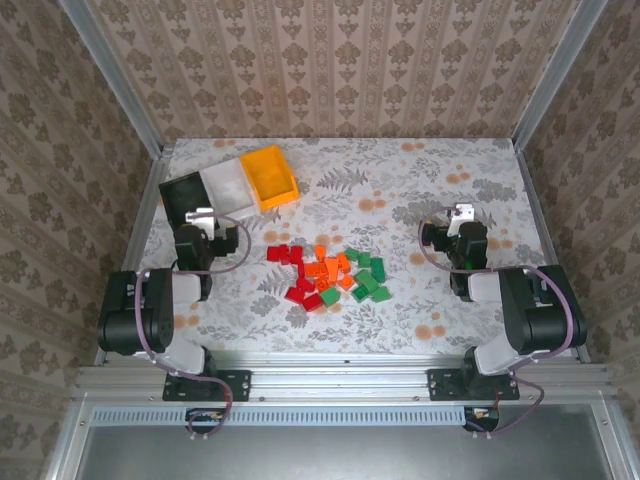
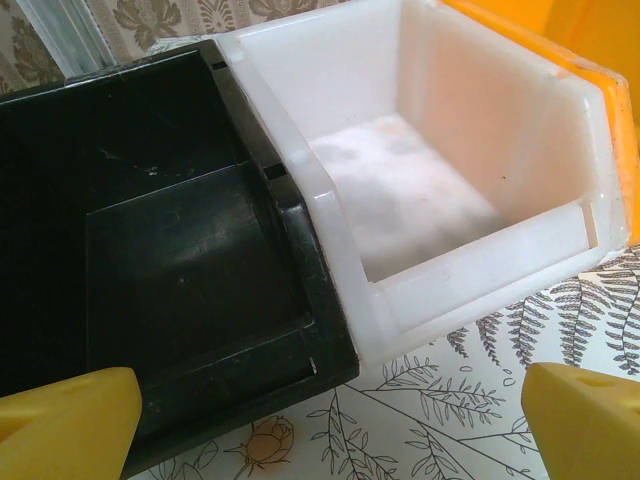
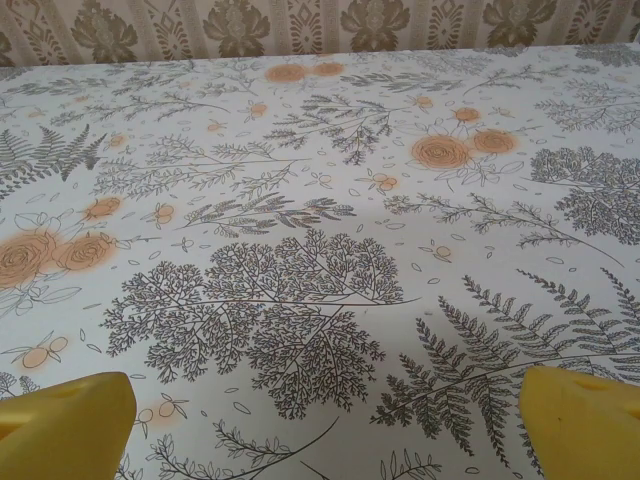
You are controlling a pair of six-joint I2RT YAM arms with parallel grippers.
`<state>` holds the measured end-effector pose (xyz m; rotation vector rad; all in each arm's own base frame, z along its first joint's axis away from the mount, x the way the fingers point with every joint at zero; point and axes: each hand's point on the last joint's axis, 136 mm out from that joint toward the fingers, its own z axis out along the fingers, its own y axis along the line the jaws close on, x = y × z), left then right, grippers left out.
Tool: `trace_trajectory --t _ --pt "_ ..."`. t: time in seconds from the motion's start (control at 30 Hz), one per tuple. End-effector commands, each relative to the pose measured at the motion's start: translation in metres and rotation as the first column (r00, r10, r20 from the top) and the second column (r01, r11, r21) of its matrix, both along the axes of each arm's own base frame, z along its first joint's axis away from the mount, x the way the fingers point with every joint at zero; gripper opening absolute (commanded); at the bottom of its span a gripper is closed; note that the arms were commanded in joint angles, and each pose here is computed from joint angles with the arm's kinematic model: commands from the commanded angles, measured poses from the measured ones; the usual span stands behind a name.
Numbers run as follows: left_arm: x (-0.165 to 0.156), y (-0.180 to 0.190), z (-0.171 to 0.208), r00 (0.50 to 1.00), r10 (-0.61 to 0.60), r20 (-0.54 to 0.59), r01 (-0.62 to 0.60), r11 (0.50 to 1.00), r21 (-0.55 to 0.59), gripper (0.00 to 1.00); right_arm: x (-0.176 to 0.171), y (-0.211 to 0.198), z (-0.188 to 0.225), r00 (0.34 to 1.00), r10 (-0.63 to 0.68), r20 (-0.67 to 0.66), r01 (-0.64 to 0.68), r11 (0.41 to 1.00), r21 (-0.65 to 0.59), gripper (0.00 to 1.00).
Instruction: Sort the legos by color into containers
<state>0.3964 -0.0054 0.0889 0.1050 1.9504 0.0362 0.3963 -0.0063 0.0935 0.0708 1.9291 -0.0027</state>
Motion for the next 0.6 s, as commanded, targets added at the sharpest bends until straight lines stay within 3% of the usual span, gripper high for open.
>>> trace_trajectory --t 0.0,0.57 --pt "0.0030 -0.0034 0.0040 1.000 -0.008 0.010 0.008 1.000 0.018 1.00 0.0042 0.0024 0.0042 1.000 0.017 0.007 -0.017 1.000 -0.006 1.00" --pt "0.0025 -0.0043 0.0048 1.000 -0.005 0.014 0.005 1.000 0.025 1.00 0.0044 0.0042 0.0045 1.000 0.010 0.007 -0.010 1.000 -0.027 1.00"
